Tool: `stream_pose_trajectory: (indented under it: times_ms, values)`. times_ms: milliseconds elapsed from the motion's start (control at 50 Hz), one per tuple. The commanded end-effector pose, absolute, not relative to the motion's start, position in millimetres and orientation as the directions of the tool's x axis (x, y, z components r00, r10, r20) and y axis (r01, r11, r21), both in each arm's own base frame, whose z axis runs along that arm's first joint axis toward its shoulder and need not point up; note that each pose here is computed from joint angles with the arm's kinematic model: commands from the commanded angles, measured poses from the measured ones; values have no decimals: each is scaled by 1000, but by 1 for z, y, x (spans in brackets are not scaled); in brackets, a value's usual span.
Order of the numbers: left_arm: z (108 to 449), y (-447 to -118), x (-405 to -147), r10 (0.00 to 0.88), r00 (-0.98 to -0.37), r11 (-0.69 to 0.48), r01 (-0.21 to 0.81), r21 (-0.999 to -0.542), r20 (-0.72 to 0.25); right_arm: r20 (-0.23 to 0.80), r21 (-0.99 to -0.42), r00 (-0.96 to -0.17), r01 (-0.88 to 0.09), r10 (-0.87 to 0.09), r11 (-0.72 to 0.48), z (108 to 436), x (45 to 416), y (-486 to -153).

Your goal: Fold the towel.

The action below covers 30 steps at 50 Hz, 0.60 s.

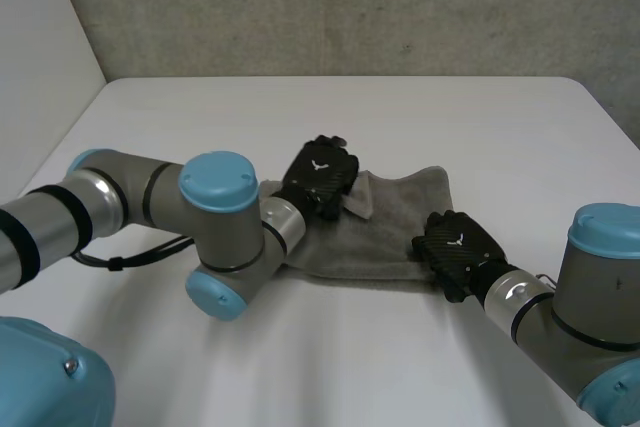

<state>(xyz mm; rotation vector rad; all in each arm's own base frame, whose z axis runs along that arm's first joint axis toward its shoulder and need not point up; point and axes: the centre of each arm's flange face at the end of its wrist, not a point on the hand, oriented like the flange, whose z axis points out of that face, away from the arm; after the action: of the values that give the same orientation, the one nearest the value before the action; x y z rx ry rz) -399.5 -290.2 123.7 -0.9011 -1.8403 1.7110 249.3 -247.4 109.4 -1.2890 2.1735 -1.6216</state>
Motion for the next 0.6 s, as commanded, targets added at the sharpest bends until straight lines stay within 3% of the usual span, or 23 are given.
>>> stream_pose_trajectory:
  times_ms: [20, 60, 100, 440, 600]
  values:
    - [129, -324, -373, 628, -772, 10, 136, -991, -100, 361, -837, -623, -544, -694, 53, 109, 249, -247]
    - [131, -348, -351, 546, -832, 10, 128, -992, -102, 361, -837, -623, -544, -694, 53, 109, 249, -247]
    - [129, -353, -346, 532, -841, 15, 128, -992, -100, 359, -838, -621, -544, -697, 53, 109, 250, -246]
    - [106, -363, -319, 453, -892, 128, 76, -989, -10, 359, -841, -615, -540, -702, 43, 111, 251, -246]
    - [131, -352, -317, 456, -890, 108, 64, -992, -7, 364, -842, -617, -538, -697, 36, 116, 250, -246]
